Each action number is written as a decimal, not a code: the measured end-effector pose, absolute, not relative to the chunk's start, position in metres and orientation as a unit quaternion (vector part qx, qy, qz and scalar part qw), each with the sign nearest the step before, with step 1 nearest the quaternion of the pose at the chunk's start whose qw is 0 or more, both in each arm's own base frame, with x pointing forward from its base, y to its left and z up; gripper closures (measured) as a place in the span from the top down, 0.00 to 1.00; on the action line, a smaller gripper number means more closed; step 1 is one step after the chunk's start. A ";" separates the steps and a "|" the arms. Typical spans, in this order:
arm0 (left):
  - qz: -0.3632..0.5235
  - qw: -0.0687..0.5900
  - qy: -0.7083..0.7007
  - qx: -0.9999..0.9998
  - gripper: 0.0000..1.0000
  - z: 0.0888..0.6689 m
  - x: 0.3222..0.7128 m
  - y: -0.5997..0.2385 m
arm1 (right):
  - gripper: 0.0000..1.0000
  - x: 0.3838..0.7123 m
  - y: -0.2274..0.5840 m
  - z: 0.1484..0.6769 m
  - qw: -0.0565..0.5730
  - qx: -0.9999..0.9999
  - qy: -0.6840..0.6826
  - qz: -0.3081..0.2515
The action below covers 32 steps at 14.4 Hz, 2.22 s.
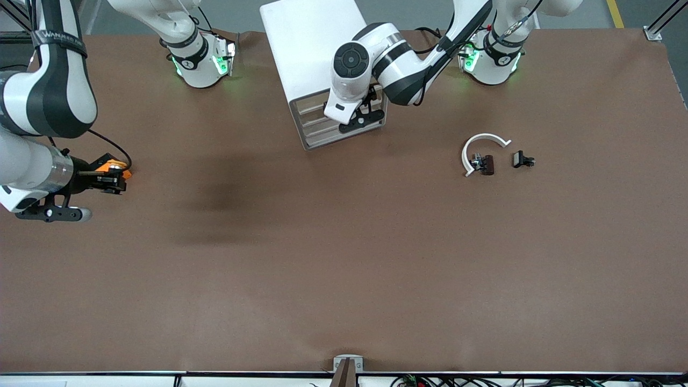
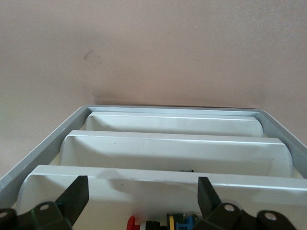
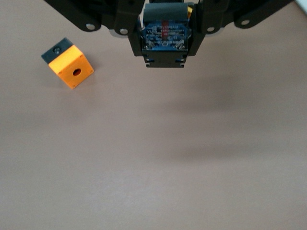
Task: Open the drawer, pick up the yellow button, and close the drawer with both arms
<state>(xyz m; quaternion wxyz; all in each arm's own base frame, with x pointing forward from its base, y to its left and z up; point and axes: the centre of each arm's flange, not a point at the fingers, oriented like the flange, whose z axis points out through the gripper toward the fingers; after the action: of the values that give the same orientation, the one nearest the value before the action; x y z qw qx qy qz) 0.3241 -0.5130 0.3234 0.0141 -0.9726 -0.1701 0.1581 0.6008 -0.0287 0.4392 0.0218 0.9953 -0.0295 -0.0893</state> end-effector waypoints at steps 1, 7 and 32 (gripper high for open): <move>0.158 0.014 -0.170 -0.973 1.00 0.323 0.324 -0.513 | 0.42 0.602 -0.035 0.424 0.023 0.996 -0.033 -0.082; 0.148 0.002 -0.214 -0.965 1.00 0.331 0.369 -0.488 | 0.42 0.594 -0.072 0.307 0.025 0.998 -0.031 -0.057; -0.036 0.021 -0.215 -0.976 1.00 0.550 0.597 -0.056 | 1.00 0.601 -0.096 0.191 0.032 0.998 -0.003 -0.055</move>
<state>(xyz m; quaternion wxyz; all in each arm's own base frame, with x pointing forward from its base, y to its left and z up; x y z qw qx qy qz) 0.5972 -0.0558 0.5496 0.0207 -0.9758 -0.2148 -0.0362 0.6007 -0.0964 0.1906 0.0323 0.9979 -0.0028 -0.0554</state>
